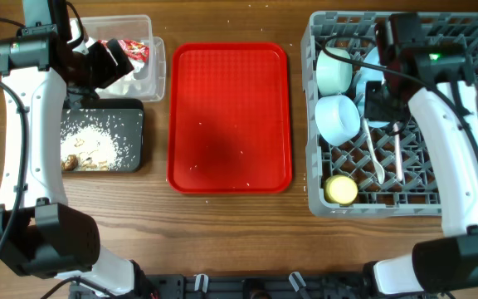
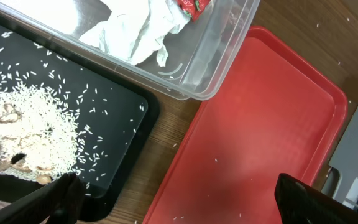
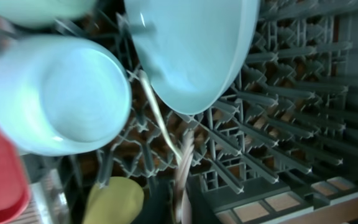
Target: Sort waste into correct bins and load items into the dishwasher rack
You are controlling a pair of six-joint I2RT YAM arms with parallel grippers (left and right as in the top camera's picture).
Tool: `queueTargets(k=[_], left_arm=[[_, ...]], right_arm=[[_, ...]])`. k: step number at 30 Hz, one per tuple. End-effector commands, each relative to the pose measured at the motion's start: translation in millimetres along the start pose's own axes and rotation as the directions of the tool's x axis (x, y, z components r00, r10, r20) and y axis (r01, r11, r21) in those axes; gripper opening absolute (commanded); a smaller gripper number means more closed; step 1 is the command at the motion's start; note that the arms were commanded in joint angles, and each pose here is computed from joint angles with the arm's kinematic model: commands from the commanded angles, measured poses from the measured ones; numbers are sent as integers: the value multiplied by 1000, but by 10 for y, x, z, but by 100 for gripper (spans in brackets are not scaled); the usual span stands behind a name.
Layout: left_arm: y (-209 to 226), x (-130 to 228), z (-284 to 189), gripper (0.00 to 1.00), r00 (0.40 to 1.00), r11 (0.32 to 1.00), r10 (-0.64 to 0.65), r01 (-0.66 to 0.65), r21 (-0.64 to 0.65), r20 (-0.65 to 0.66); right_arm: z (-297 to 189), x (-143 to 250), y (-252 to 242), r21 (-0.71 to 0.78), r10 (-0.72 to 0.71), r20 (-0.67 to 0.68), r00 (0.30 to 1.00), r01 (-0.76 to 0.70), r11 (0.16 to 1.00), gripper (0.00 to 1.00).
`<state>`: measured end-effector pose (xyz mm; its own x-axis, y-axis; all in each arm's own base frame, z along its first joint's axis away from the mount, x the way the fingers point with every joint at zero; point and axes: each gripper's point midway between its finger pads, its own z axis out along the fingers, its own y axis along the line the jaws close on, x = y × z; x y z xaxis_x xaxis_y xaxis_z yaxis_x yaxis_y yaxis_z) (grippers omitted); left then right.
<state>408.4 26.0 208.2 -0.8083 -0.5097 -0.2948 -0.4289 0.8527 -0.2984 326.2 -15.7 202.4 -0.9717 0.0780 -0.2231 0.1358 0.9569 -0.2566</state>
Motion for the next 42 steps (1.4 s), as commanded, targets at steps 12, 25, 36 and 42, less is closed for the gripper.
queueTargets(k=[12, 25, 36, 42], left_arm=[[9, -37, -60, 100, 1000, 1000, 0, 0, 0, 20], [10, -37, -60, 100, 1000, 1000, 0, 0, -1, 20], [10, -37, -60, 100, 1000, 1000, 0, 0, -1, 20], [10, -37, -60, 100, 1000, 1000, 0, 0, -1, 20]], right_arm=[[-1411, 362, 199, -436, 47, 207, 977, 49, 899, 74], [-2149, 946, -40, -506, 145, 440, 886, 112, 855, 100], [-1907, 856, -553, -428, 593, 296, 749, -451, 783, 100], [-1547, 551, -403, -422, 475, 506, 720, -273, 864, 100]])
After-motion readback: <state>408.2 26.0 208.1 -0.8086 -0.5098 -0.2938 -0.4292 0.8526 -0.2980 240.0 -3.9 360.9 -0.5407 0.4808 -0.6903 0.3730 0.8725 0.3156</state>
